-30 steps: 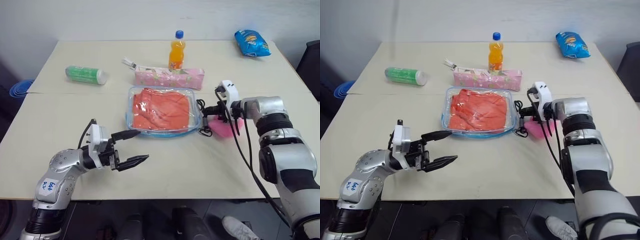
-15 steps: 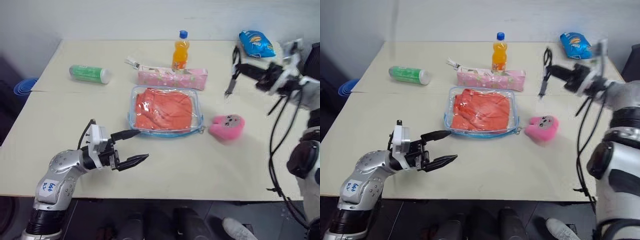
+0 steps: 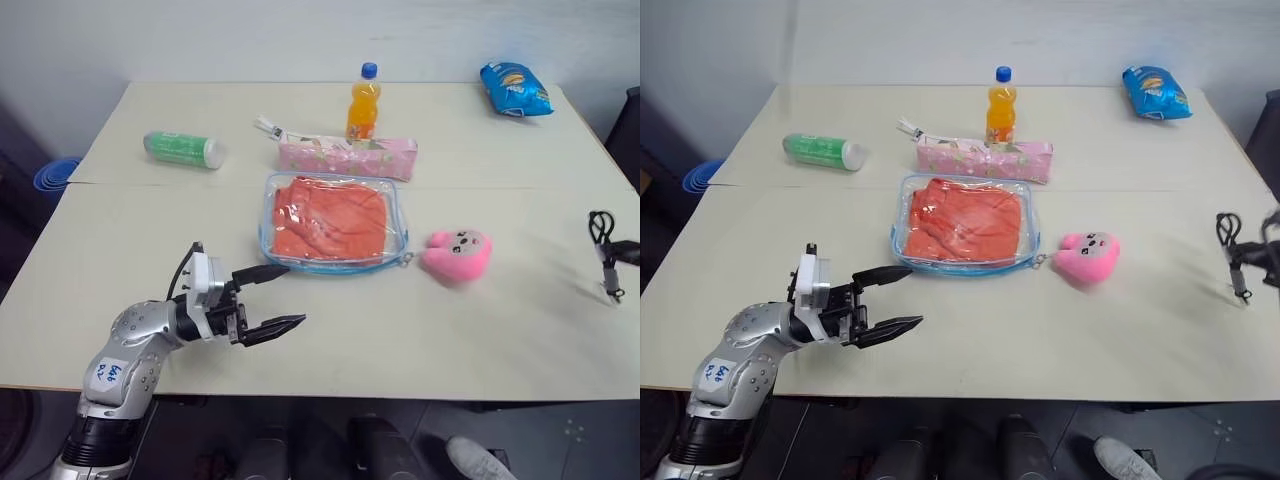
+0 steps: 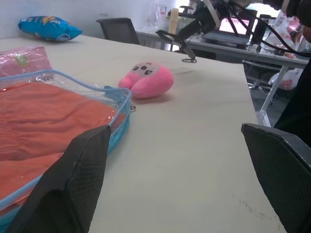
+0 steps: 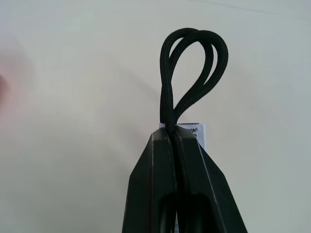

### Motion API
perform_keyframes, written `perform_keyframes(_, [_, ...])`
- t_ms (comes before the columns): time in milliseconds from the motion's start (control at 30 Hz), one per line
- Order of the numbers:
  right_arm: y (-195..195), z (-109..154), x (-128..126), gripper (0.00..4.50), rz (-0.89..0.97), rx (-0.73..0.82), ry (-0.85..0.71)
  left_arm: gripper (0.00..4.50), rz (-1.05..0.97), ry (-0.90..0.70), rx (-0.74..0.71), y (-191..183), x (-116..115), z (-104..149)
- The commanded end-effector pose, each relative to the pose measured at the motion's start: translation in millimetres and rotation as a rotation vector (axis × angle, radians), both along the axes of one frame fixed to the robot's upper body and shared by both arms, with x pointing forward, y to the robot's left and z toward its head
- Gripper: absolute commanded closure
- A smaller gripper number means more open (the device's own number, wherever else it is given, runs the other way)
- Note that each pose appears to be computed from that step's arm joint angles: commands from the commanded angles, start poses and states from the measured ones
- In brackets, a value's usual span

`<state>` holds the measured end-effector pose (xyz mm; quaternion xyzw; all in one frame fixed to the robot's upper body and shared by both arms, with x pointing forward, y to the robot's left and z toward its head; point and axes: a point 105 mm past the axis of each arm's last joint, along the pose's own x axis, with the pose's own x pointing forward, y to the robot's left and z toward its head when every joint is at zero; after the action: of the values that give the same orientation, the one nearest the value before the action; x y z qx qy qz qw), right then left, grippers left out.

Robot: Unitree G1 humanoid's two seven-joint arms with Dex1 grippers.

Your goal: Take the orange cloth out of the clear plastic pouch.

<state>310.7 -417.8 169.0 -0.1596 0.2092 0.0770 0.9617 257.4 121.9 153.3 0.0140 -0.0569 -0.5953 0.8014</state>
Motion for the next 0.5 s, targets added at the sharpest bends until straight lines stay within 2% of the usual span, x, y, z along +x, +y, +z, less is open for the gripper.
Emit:
perform_keyframes(33, [-5, 7, -4, 3.52, 0.017, -0.004, -0.15, 0.0, -0.012, -0.026, 0.021, 1, 1, 1])
perform_keyframes(167, [-10, 13, -19, 2.19, 0.029, -0.032, -0.217, 0.0, 0.064, -0.042, 0.051, 20, 14, 1])
perform_keyframes(233, [-3, 25, -30, 1.58, 0.088, -0.049, -0.278, 0.0, 0.119, -0.051, 0.106, 40, 21, -4])
perform_keyframes(333, [26, 30, -44, 0.56, 0.216, -0.084, -0.341, 0.0, 0.213, -0.111, 0.201, 70, 31, -8])
perform_keyframes(367, [46, 30, -47, 0.16, 0.288, -0.079, -0.369, 0.0, 0.245, -0.133, 0.232, 80, 35, -7])
perform_keyframes(433, [109, 27, -64, 0.04, 0.511, 0.006, -0.449, 0.0, 0.324, -0.205, 0.327, 101, 48, -4])
perform_keyframes(500, [149, 21, -78, 0.04, 0.63, 0.051, -0.491, 0.0, 0.327, -0.244, 0.418, 108, 56, -5])
